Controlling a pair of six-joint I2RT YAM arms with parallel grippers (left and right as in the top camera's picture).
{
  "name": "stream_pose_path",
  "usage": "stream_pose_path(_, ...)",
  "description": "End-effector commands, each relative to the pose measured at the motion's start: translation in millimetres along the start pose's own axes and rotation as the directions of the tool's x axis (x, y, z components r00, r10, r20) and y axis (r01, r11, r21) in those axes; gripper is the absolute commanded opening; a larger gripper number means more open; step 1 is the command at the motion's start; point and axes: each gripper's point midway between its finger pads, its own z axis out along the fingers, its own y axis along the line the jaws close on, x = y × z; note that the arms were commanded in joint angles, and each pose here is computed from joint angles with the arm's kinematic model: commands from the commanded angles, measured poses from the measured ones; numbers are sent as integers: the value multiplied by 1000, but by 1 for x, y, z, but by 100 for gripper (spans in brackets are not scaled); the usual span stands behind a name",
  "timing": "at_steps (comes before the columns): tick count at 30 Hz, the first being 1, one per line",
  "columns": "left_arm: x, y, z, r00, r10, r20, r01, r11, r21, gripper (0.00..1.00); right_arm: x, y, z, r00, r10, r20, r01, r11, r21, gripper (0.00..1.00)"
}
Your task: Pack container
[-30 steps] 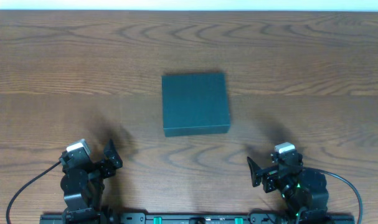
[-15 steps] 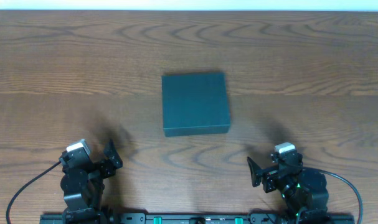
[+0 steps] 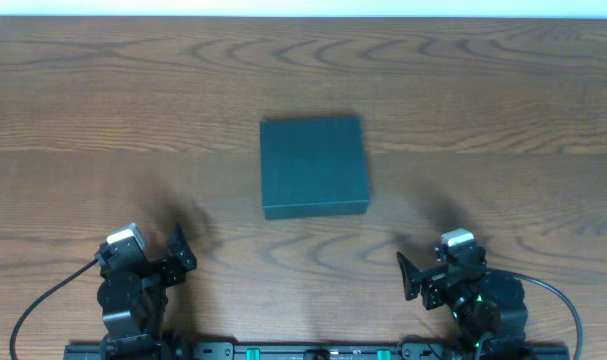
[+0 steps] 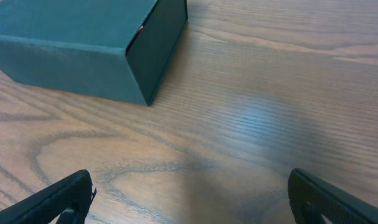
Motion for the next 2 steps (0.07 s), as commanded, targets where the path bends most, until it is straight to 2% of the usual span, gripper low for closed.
stream_pose_path(1,4,2,2,1000,8,-6,-8,1000,-7,95,0,2,0,1000,9,4,-9,1000,-9,99)
stream_pose_path(2,4,2,2,1000,8,-6,-8,1000,-7,95,0,2,0,1000,9,4,-9,1000,-9,99)
